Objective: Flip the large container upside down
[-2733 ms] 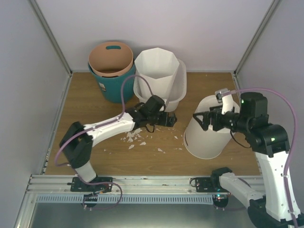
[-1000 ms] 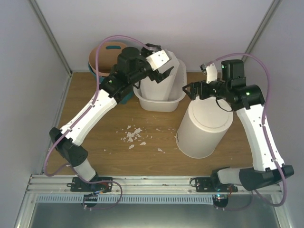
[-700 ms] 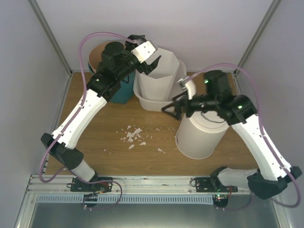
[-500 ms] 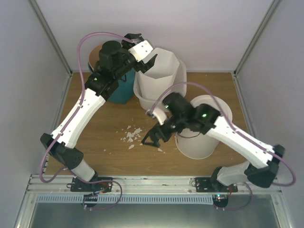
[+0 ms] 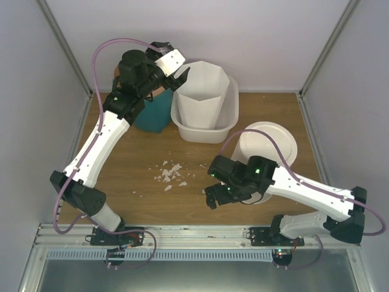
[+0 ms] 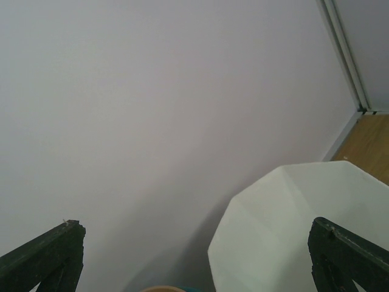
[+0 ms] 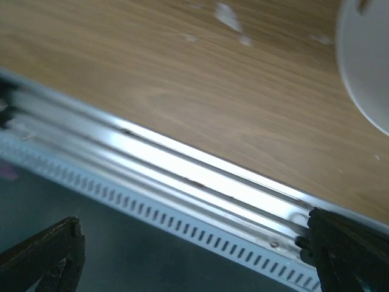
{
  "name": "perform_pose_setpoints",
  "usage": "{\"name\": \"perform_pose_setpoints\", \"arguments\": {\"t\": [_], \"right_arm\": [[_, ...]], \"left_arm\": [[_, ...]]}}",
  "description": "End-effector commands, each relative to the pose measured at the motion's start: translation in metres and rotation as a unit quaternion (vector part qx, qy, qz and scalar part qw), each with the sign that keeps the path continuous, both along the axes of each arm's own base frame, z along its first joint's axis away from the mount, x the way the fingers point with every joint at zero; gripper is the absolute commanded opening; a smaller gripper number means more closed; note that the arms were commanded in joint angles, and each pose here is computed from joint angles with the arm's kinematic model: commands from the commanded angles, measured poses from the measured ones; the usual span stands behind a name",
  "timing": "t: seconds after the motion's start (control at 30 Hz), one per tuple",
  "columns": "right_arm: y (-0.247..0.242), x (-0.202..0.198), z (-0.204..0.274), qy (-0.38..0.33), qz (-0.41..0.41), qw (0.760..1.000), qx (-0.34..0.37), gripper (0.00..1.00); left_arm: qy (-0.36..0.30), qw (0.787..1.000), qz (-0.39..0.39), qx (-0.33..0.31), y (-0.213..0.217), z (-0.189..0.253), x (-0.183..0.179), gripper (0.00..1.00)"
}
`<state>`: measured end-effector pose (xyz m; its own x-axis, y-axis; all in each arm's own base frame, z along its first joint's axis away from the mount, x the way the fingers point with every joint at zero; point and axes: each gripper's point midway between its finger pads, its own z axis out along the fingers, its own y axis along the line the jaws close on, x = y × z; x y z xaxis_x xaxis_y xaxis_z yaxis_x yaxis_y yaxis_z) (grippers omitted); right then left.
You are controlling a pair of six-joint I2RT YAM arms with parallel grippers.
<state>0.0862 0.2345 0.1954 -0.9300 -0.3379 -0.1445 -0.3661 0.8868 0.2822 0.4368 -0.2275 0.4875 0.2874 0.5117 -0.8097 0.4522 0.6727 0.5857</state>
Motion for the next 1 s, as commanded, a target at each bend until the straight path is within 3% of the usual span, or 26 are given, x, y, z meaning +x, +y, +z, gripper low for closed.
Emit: {"name": "perform_pose_setpoints", "arguments": {"t": [0.0,0.2,0.47,0.63,0.83,0.97], "right_arm": [[-0.038,0.022,-0.03,-0.015,-0.16,0.984,-0.079,1.0],[-0.086,0.063,-0.009,-0.11,-0.315,0.941,-0.051,1.0],[-0.14,0.113,0.015,-0.172,-0.364,0.912,-0.084,1.0],[-0.166,0.144,0.008,-0.18,-0.346,0.909,-0.145,1.0],[-0.183,0.212,-0.002,-0.208,-0.291,0.927,-0.109,1.0],[-0.168,0.228,0.015,-0.205,-0.271,0.937,-0.082,1.0]], "left_arm": [[-0.018,0.999,-0.02,-0.021,-0.001,0.015,-0.011,0.99],[-0.001,0.998,-0.068,0.013,-0.016,-0.009,-0.014,0.99],[0.04,0.984,-0.109,0.135,-0.035,-0.06,-0.009,0.99],[0.055,0.964,-0.157,0.206,-0.045,-0.08,-0.025,0.99],[0.089,0.95,-0.166,0.25,-0.05,-0.103,-0.029,0.99],[0.103,0.947,-0.177,0.249,-0.054,-0.112,-0.029,0.99]]}}
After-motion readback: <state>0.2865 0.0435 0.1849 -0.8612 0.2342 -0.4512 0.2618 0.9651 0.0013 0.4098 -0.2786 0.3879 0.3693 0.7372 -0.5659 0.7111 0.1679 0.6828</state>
